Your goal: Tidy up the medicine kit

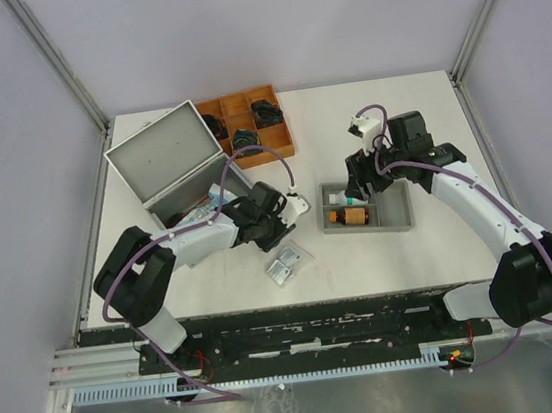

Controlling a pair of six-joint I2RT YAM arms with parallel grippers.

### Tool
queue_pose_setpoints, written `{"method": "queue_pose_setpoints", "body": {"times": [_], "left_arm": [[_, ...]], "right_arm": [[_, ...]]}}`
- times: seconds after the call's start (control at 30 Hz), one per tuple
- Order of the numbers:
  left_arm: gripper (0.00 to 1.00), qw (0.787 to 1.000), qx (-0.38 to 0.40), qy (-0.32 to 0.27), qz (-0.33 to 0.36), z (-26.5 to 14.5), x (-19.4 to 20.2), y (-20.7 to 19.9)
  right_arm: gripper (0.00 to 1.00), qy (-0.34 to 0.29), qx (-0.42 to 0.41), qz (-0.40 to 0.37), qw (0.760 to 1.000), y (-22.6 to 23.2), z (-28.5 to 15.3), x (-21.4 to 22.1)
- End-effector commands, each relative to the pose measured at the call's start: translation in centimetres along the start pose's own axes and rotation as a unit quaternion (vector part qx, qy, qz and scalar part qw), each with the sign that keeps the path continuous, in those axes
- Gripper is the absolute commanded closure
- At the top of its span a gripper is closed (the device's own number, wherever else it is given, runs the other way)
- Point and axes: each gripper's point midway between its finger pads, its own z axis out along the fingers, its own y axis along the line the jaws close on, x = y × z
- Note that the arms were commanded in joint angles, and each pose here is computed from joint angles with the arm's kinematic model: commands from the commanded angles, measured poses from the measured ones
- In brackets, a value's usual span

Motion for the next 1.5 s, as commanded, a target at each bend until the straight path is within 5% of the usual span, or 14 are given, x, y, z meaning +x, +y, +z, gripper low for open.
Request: {"method": "queue_pose_setpoints", "body": {"times": [0.0,0.5,0.73,0.93,1.23,1.47], "left_arm": [[0.66,0.998,-0.008,-0.061,-0.004,-2.3,-3.6,0.4],[0.69,0.977,0.024,-0.21,0.014,-8.4,-8.4,-0.8],[0.7,0.944,0.062,-0.324,-0.002,-13.8,-13.4,-0.3],[0.7,0.891,0.123,-0.434,-0.038,-17.7,-17.0,-1.0],[0.7,0.835,0.241,-0.483,-0.109,-19.6,-18.9,-3.4],[0.69,0.832,0.246,-0.482,-0.122,-18.6,-18.5,-3.5]], "right_arm": [[0.26,-0.029,0.012,-0.003,0.999,-0.4,-0.5,-1.2],[0.26,-0.106,-0.087,0.0,0.991,3.0,-0.6,-2.8],[0.23,-0.221,-0.228,0.021,0.948,7.6,-1.7,-7.9],[0.22,-0.286,-0.259,0.015,0.923,10.4,-2.7,-11.3],[0.2,-0.309,-0.288,0.04,0.906,12.7,-2.3,-11.7],[0.4,-0.293,-0.322,0.031,0.9,14.3,-2.7,-11.4]]}}
